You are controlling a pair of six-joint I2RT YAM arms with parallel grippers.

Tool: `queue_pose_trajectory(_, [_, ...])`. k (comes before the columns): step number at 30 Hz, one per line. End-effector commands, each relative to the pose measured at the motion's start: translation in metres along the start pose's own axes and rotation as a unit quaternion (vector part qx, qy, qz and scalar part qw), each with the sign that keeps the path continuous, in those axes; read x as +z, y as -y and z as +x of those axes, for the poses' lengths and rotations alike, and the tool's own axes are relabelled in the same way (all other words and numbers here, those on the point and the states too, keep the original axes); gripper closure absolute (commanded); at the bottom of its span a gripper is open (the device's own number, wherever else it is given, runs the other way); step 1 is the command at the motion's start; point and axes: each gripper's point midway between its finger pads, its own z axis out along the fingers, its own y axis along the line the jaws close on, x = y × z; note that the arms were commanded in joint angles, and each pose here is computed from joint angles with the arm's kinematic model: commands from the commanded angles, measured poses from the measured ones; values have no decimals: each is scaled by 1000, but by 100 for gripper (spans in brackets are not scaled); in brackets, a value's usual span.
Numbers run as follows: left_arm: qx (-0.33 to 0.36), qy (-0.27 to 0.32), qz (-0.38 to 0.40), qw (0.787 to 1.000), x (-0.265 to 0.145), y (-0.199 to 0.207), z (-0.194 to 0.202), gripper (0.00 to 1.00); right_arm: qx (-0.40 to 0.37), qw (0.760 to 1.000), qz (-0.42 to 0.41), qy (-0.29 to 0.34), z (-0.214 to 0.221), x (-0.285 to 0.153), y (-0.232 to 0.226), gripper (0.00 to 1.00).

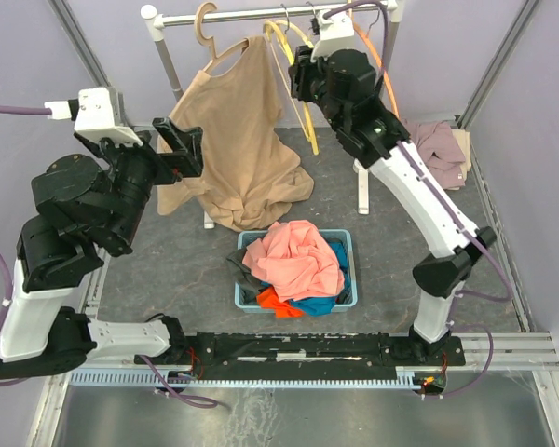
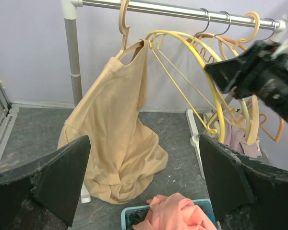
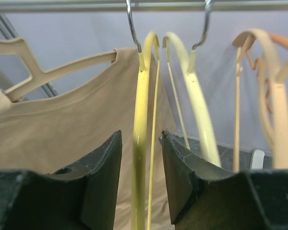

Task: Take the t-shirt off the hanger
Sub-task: Place the hanger on the clothesline.

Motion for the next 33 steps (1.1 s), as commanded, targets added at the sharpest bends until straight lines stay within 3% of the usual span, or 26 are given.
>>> queue_pose_trajectory(1, [25, 11, -18, 999, 8, 4, -10, 1, 22, 997, -20, 70, -74, -55, 7, 53])
queue_pose_trajectory(15, [71, -65, 24, 995, 64, 46, 54, 1, 16, 996, -50, 71, -106, -162, 30, 49])
queue_pose_trajectory(24, [94, -97, 15, 991, 151, 12, 51, 1, 70, 996, -52, 34, -92, -243, 54, 51])
queue_pose_trajectory(33, [54, -73, 23, 996, 187, -26, 29, 1, 73, 996, -40, 10, -84, -282, 70, 52])
